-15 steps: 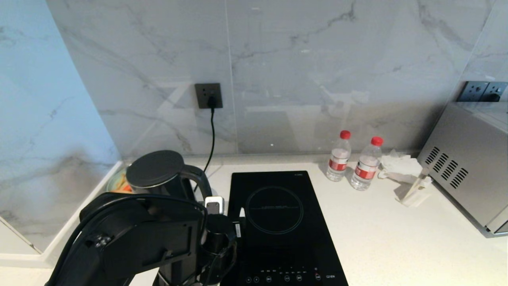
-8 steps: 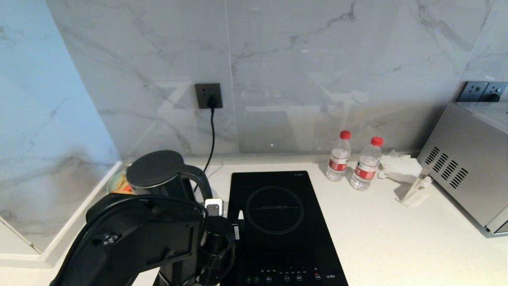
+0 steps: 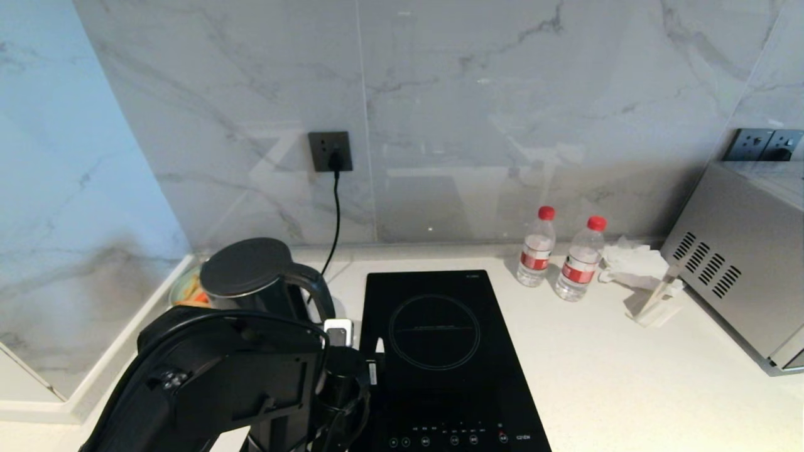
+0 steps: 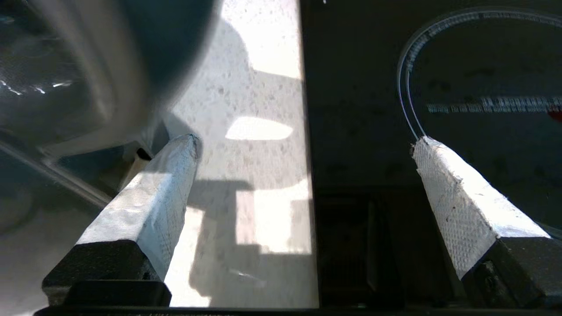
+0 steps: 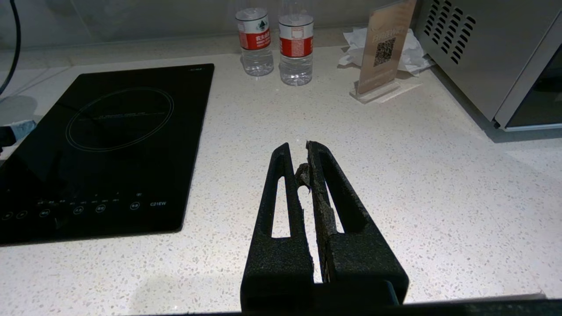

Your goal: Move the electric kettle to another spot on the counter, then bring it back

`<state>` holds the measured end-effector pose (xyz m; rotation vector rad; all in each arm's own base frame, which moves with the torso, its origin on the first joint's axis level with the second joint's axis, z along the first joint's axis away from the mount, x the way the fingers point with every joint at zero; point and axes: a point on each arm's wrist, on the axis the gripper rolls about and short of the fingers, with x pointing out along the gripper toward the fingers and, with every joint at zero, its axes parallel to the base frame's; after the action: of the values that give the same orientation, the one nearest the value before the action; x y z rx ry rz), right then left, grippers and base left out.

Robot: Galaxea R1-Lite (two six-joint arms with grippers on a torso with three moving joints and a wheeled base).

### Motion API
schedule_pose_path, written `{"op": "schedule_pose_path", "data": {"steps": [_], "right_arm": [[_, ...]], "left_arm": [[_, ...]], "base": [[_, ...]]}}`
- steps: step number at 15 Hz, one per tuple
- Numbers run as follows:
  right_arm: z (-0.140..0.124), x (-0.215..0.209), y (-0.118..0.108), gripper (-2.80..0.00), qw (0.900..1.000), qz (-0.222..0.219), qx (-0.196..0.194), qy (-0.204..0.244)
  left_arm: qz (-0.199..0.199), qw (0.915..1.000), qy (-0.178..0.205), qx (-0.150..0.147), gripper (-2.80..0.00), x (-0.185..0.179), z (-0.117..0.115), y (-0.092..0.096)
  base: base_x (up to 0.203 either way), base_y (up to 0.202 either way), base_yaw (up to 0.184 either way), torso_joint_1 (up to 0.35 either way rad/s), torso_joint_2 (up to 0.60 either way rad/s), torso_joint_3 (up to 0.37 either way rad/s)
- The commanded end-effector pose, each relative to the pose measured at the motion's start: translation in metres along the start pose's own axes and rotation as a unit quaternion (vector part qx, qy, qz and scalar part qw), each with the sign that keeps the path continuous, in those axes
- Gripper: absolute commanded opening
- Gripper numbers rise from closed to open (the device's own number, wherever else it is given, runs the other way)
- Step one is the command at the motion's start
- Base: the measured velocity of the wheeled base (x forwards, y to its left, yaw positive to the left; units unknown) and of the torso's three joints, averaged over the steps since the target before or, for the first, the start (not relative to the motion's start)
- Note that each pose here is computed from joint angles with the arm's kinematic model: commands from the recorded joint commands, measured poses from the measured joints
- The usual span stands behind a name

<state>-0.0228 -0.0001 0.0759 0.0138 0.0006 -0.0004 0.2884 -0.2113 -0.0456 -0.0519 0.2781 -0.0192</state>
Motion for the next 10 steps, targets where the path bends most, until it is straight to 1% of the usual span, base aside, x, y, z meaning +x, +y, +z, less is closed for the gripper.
{"op": "schedule_pose_path", "data": {"steps": [1, 4, 5, 7, 10], "right_arm": [[0.000, 0.000, 0.000, -2.80, 1.000, 0.000, 0.000, 0.000], [0.000, 0.000, 0.000, -2.80, 1.000, 0.000, 0.000, 0.000], [0.000, 0.000, 0.000, -2.80, 1.000, 0.000, 0.000, 0.000], [0.000, 0.000, 0.000, -2.80, 1.000, 0.000, 0.000, 0.000], [0.000, 0.000, 0.000, -2.80, 1.000, 0.000, 0.000, 0.000]], "left_arm": [[-0.008, 1.0000, -0.003, -0.002, 0.00, -0.008, 0.003, -0.004], [-0.031, 0.9989, 0.025, 0.023, 0.00, -0.041, -0.002, -0.006], [-0.035, 0.9986, 0.030, 0.027, 0.00, -0.046, -0.004, -0.007], [-0.037, 0.9985, 0.032, 0.025, 0.00, -0.046, -0.006, -0.007], [-0.036, 0.9979, 0.040, 0.037, 0.00, -0.038, -0.020, -0.011]], "base": [[0.000, 0.000, 0.000, 0.000, 0.00, 0.000], [0.000, 0.000, 0.000, 0.000, 0.00, 0.000], [0.000, 0.000, 0.000, 0.000, 0.00, 0.000], [0.000, 0.000, 0.000, 0.000, 0.00, 0.000], [0.000, 0.000, 0.000, 0.000, 0.00, 0.000]]}}
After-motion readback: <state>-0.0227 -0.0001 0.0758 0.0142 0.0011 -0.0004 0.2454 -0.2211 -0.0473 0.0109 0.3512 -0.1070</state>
